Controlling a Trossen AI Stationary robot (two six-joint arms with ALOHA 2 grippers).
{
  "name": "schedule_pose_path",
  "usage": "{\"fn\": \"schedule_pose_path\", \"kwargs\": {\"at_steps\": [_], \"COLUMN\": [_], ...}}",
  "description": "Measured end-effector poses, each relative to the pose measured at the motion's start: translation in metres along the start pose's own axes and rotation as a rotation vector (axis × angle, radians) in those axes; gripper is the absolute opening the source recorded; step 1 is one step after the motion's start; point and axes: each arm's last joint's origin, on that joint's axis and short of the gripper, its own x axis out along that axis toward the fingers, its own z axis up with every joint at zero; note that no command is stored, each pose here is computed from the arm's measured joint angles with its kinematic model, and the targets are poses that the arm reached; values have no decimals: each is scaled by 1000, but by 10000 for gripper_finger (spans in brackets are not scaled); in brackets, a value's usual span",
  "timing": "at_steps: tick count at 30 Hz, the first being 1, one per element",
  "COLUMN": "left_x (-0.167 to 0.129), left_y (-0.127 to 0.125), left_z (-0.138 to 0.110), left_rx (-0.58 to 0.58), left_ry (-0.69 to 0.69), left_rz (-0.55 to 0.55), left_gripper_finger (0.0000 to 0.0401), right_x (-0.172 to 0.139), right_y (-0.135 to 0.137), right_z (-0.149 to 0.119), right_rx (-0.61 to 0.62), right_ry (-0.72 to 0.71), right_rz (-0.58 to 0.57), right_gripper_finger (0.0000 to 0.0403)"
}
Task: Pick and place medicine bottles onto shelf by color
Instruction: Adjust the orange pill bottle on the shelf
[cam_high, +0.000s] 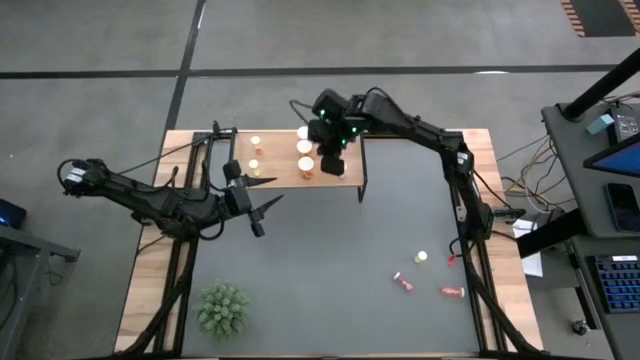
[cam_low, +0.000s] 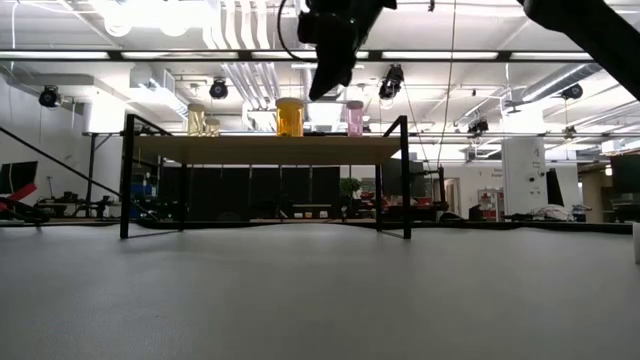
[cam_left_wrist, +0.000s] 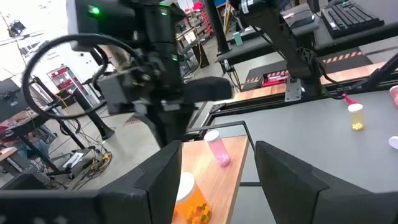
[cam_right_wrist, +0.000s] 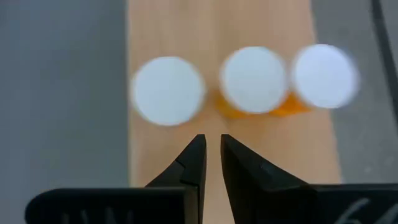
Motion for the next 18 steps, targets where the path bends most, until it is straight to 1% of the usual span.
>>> {"fn": "schedule_pose_path", "kwargs": {"at_steps": [4, 8, 13, 18], "left_x": [-1, -1, -1, -1], "left_y": [1, 1, 1, 1], "left_z": [1, 1, 0, 1], "left_rx": [-4, -4, -3, -3], "left_ry": [-4, -4, -3, -4], "left_rz": [1, 1, 1, 2], "left_gripper_finger": [187, 187, 187, 187], "right_x": [6, 15, 28, 31], "right_y": [15, 22, 22, 22], "right_z": [3, 1, -3, -4], "right_rx": [-8, -4, 10, 10], "right_ry": [12, 34, 52, 50], "right_rz": [23, 34, 35, 34], "right_gripper_finger": [38, 38, 38, 38]}}
